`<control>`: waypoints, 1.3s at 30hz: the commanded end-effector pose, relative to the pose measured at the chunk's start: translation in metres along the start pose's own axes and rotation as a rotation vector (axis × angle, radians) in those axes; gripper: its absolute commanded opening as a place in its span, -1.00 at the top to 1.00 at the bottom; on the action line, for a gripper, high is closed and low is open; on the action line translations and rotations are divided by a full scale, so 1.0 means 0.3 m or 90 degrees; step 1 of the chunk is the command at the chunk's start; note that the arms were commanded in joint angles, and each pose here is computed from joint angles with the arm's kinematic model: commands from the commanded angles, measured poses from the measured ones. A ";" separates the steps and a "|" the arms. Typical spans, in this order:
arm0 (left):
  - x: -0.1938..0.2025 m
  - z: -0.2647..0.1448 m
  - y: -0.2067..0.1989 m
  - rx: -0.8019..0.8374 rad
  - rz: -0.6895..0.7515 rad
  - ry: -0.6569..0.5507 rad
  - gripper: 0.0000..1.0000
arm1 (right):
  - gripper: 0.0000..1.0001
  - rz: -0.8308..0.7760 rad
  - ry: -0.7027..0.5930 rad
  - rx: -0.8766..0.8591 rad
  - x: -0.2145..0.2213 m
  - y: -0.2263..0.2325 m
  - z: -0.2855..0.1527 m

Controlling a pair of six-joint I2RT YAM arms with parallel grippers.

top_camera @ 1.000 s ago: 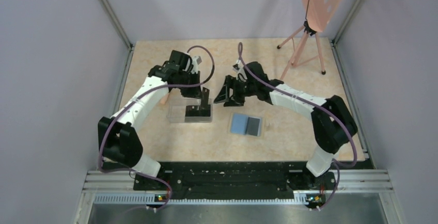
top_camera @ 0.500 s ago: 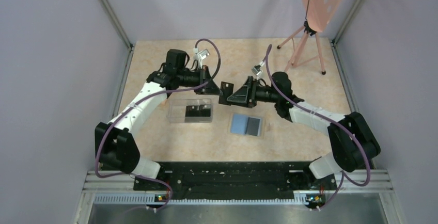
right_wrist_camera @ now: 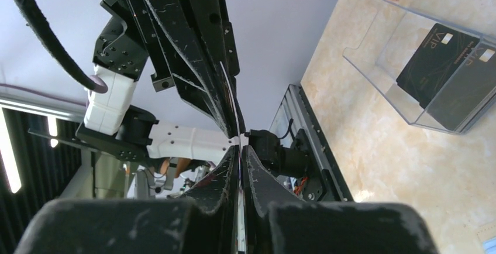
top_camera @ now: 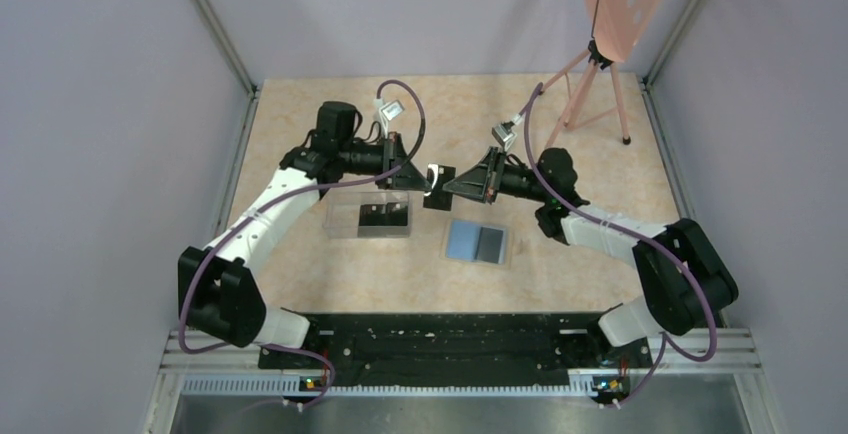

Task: Put the credit cards into the card holder
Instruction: Insert the credit card into the card holder.

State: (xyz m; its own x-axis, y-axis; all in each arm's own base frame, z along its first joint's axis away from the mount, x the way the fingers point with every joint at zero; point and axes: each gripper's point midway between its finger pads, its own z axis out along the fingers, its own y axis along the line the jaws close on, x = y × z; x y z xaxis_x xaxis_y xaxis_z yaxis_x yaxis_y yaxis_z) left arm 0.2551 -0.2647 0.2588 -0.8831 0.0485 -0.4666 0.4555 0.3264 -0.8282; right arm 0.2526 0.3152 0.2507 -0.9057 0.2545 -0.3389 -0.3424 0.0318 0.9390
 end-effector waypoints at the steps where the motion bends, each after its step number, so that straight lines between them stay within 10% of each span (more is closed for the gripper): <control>1: 0.004 -0.014 -0.045 0.026 0.034 -0.007 1.00 | 1.00 -0.046 -0.005 -0.074 0.000 0.117 0.002; 14: 0.026 0.005 0.046 -0.031 -0.013 -0.021 0.22 | 1.00 -0.032 -0.039 0.080 0.023 -0.045 -0.058; 39: 0.251 0.189 0.495 -0.305 -0.213 0.159 0.51 | 1.00 0.041 -0.106 0.368 0.094 -0.475 -0.390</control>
State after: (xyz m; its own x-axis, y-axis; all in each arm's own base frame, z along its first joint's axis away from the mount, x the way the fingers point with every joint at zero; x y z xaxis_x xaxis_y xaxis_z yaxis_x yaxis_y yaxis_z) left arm 0.2580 -0.2640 0.0868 -0.9984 0.0348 -0.0448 0.0562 0.7091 -0.7029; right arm 0.2362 0.2049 0.1012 -0.8655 0.4401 -0.2393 0.0169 0.5030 0.8641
